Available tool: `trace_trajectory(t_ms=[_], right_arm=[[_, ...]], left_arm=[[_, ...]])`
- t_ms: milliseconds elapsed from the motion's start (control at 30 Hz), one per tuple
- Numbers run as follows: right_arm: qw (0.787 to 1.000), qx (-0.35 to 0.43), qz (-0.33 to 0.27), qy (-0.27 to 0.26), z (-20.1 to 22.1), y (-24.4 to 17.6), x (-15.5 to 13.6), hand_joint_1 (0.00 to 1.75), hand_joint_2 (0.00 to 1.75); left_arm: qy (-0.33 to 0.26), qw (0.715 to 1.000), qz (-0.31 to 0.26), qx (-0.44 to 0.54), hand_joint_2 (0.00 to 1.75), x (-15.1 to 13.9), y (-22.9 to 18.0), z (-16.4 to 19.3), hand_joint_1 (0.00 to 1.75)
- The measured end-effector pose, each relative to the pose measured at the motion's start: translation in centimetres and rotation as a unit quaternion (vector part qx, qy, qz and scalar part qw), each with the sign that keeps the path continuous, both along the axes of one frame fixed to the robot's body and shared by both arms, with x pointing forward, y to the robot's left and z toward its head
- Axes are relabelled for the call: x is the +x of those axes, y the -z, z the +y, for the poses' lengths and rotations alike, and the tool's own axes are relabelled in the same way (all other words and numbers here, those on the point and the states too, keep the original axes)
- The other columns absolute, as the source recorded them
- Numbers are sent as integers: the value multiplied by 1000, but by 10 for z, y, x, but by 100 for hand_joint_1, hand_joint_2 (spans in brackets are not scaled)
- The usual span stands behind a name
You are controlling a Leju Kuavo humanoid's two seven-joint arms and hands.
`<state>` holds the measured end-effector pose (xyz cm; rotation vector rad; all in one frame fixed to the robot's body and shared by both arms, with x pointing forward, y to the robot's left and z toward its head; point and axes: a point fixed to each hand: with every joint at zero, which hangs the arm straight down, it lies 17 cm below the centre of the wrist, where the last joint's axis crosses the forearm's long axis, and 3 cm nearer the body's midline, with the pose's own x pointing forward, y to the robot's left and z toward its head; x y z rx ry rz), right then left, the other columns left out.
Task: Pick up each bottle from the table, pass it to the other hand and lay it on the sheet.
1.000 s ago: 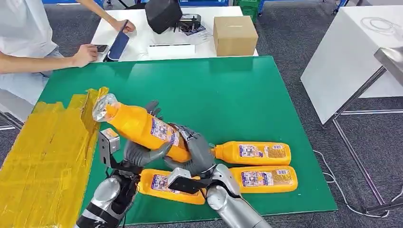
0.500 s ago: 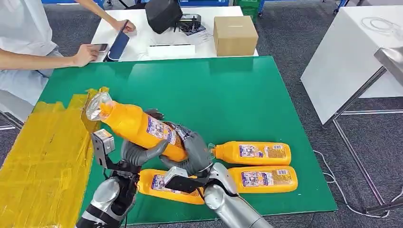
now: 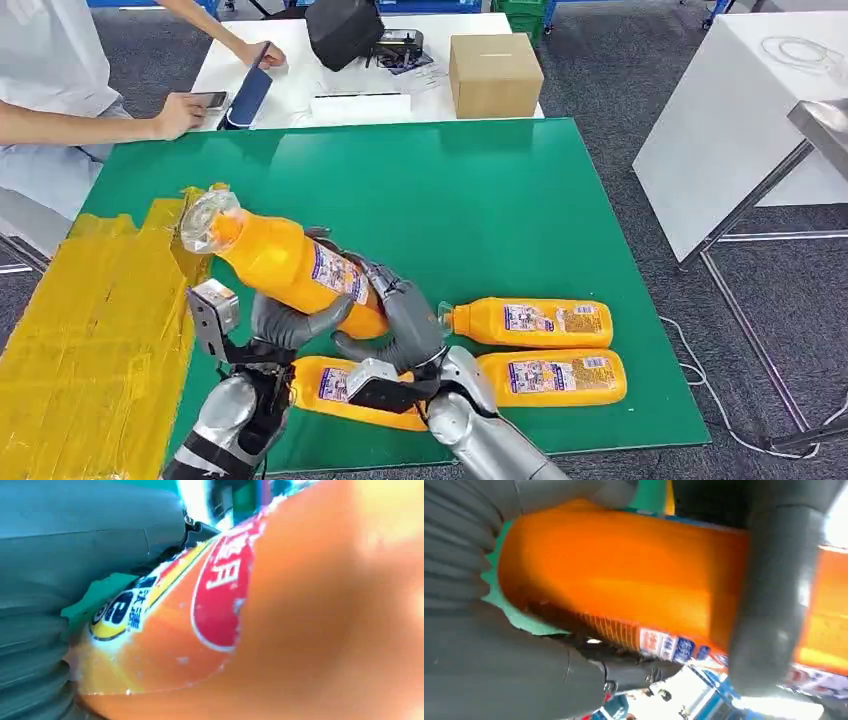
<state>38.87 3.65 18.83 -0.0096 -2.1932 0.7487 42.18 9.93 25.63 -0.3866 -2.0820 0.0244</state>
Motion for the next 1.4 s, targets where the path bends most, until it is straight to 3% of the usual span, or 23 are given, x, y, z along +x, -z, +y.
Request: trace_trajectory(t_ms=[133,233,333,433,600,700,1000,1067,1100,1133,1167,1300,1400], right_arm=[[998,52,-30,15,-10,-34,-11,0,175],[993,102,-52,22,-25,-69,-20,0,175],[987,144,-64,22,-39,-95,-30,0,175],[982,170,-76,22,-51,-112,-39,0,175],[974,210,-79,26,-75,-128,-49,0,175],[971,223,-81,29,-86,-135,-52,0,175],[971,225,-82,30,-88,-135,-52,0,175],[969,228,-85,34,-94,-139,-54,0,175],[969,226,-89,36,-98,-141,-56,0,175],[970,223,-85,37,-102,-141,-55,0,175],[971,220,-87,40,-105,-141,-55,0,175],[971,219,-90,43,-108,-142,-54,0,175],[972,211,-92,45,-106,-141,-54,0,175]], left_arm=[[-112,991,-53,53,175,2,-14,32,175],[-214,960,-125,132,175,-5,-35,55,175],[-295,905,-181,246,175,-10,-45,65,175],[-334,868,-202,308,175,-10,-46,71,175],[-396,758,-221,468,175,7,-33,81,175],[-412,724,-208,514,175,19,-19,100,175],[-415,718,-205,520,175,21,-17,104,175],[-425,671,-189,577,175,34,0,120,175],[-417,630,-172,632,175,46,24,137,175],[-414,581,-146,685,175,60,53,174,175],[-405,553,-123,718,175,67,77,209,175],[-394,545,-108,732,175,71,89,218,175],[-369,530,-62,761,175,81,112,238,175]])
